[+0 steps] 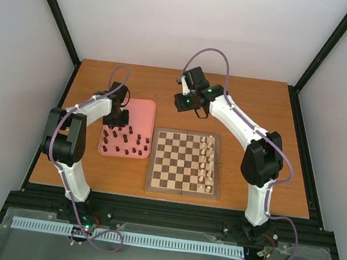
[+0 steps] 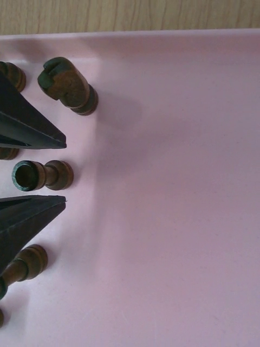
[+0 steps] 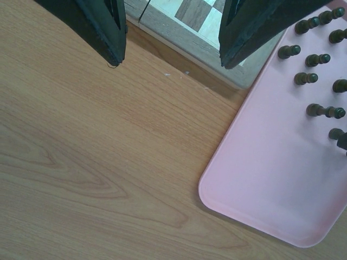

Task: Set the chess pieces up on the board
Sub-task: Pick up the chess piece from the storage box, then place the chess piece on the chessboard.

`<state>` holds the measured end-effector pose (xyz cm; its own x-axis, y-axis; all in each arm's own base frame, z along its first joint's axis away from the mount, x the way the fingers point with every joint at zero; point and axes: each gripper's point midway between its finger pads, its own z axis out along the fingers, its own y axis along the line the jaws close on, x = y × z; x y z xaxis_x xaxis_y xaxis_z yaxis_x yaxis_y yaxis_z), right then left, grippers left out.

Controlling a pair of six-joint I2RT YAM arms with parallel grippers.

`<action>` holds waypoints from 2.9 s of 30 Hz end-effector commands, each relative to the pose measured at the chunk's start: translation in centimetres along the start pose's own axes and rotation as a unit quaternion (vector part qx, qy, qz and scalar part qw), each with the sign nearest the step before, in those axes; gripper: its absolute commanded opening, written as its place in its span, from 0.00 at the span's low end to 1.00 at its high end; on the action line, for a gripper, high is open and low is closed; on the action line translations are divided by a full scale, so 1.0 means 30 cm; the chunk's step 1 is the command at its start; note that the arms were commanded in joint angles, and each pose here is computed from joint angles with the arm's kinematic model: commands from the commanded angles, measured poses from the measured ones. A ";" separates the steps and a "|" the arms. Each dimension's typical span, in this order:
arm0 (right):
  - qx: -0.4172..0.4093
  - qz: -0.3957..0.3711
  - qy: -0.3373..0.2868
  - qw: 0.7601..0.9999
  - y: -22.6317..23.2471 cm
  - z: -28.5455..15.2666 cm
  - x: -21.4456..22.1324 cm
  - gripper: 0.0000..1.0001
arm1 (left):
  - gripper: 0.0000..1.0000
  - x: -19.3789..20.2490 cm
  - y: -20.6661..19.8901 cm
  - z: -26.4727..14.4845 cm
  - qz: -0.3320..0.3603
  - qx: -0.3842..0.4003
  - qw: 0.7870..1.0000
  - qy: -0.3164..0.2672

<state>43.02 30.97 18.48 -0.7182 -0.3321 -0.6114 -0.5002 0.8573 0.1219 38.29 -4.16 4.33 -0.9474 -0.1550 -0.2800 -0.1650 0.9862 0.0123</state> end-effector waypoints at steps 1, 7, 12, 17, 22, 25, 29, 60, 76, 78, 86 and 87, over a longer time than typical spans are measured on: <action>0.000 -0.001 0.006 1.000 -0.018 0.001 0.008 0.48 | 0.26 -0.057 -0.001 -0.015 -0.006 -0.002 1.000 -0.018; 0.001 -0.002 0.006 1.000 -0.021 -0.002 0.010 0.48 | 0.23 -0.047 0.005 -0.011 -0.007 -0.007 1.000 -0.013; 0.000 0.000 0.007 1.000 -0.022 0.000 0.015 0.48 | 0.28 -0.031 0.006 -0.013 -0.008 -0.003 1.000 -0.011; -0.003 0.002 0.008 1.000 -0.020 0.003 0.019 0.48 | 0.27 -0.020 0.002 0.006 -0.010 -0.001 1.000 -0.002; -0.001 0.001 0.007 1.000 -0.025 0.001 0.018 0.48 | 0.22 -0.017 0.002 0.014 -0.010 -0.002 1.000 0.000; -0.001 0.002 0.009 1.000 -0.024 0.002 0.022 0.48 | 0.22 -0.011 0.005 0.019 -0.008 -0.004 1.000 0.003; -0.001 0.004 0.011 1.000 -0.025 0.006 0.028 0.48 | 0.22 0.005 0.005 0.030 -0.007 -0.004 1.000 0.009; 0.000 0.013 0.010 1.000 -0.026 0.014 0.022 0.48 | 0.09 -0.139 -0.104 -0.235 -0.004 0.062 0.997 -0.037; 0.024 0.043 0.029 0.998 -0.122 0.029 0.059 0.48 | 0.11 0.103 -0.609 -0.368 0.127 0.163 0.979 0.002; 0.023 0.042 0.029 0.998 -0.123 0.026 0.060 0.48 | 0.11 0.112 -0.623 -0.340 0.130 0.157 0.979 0.010; 0.027 0.038 0.033 0.998 -0.136 0.019 0.080 0.48 | 0.12 0.136 -0.654 -0.261 0.136 0.144 0.980 0.036; 0.027 0.038 0.033 0.998 -0.137 0.019 0.082 0.48 | 0.12 0.138 -0.657 -0.257 0.135 0.144 0.979 0.039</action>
<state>43.68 27.57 16.08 -0.7849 -0.2868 -0.5492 -0.4232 0.8956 0.1371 35.14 -23.59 9.47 -0.9661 0.1329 -0.2214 0.1742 0.9683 -0.1788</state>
